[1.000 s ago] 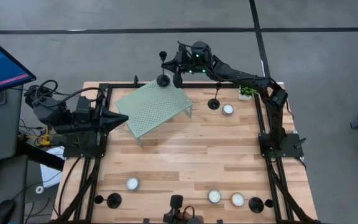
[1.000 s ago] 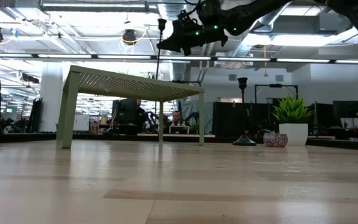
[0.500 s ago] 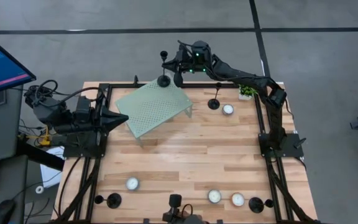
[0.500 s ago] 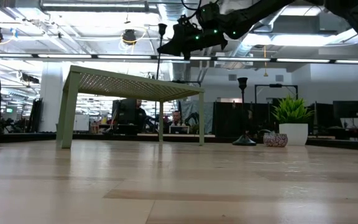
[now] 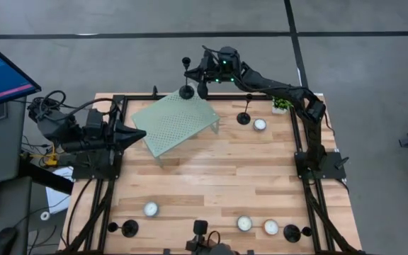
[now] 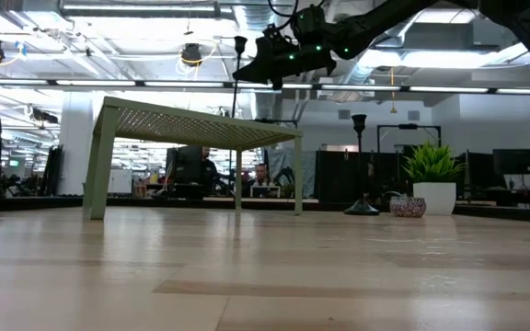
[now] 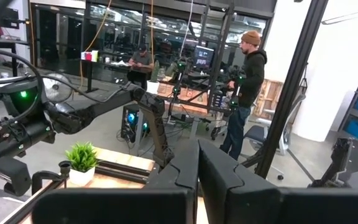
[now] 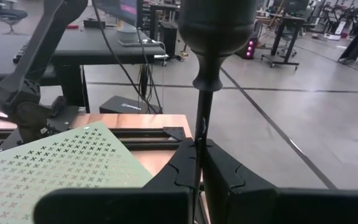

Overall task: Pick & Place candle stick holders
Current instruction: Put the black candle holder on the shelf, then align the black candle holder with the other black candle holder on the shelf

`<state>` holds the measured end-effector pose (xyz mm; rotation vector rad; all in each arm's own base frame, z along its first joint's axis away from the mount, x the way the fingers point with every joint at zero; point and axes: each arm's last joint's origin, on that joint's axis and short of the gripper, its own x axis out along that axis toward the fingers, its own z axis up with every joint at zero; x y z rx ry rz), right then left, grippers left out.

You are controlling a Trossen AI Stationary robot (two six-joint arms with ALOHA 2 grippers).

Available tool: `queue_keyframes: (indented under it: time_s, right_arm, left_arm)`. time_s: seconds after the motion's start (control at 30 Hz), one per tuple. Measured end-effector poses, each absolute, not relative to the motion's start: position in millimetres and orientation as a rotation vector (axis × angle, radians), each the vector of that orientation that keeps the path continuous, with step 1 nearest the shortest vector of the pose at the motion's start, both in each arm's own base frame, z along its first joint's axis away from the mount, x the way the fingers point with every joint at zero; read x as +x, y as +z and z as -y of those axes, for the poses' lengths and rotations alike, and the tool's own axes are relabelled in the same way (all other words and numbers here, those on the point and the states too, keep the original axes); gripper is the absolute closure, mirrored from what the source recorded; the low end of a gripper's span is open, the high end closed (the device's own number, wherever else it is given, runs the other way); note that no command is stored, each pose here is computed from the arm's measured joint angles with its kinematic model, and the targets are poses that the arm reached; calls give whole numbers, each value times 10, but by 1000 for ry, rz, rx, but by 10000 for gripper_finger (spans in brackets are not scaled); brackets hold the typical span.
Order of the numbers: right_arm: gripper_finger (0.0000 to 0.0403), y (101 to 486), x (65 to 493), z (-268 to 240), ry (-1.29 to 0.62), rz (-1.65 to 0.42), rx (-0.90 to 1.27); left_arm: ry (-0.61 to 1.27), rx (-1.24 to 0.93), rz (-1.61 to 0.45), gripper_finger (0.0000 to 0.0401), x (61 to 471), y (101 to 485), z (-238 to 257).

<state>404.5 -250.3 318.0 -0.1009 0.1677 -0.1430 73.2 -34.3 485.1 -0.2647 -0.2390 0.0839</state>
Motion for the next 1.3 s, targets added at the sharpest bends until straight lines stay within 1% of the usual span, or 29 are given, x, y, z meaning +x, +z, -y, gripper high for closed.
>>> queue_keyframes:
  time_s: [0.1, 0.37, 0.67, 0.77, 0.83, 0.93, 1.1, 1.17, 1.3]
  right_arm:
    - [397, 3179, 4053, 2493, -152, -170, -106]
    - [356, 3121, 4055, 2512, -185, -197, -97]
    - [326, 3142, 4055, 2516, -200, -188, -106]
    - [306, 3149, 4043, 2512, -197, -196, -103]
    - [285, 3198, 3983, 2509, -199, -219, -105]
    - [242, 3374, 3811, 2485, -205, -256, -111]
    - [168, 3804, 3342, 2425, -253, -306, -120]
    - [153, 3964, 3099, 2367, -272, -346, -100]
    - [150, 4169, 2567, 2186, -318, -511, -77]
  left_arm:
    - [84, -265, 239, 396, 732, 4851, 344]
    - [84, -269, 244, 392, 732, 4856, 343]
    - [84, -270, 245, 393, 730, 4858, 342]
    - [84, -272, 247, 392, 730, 4860, 342]
    - [84, -274, 249, 393, 730, 4863, 342]
    - [84, -275, 251, 393, 729, 4864, 341]
    - [84, -277, 253, 389, 728, 4866, 340]
    - [94, -278, 252, 388, 729, 4865, 338]
    - [119, -280, 248, 383, 734, 4863, 336]
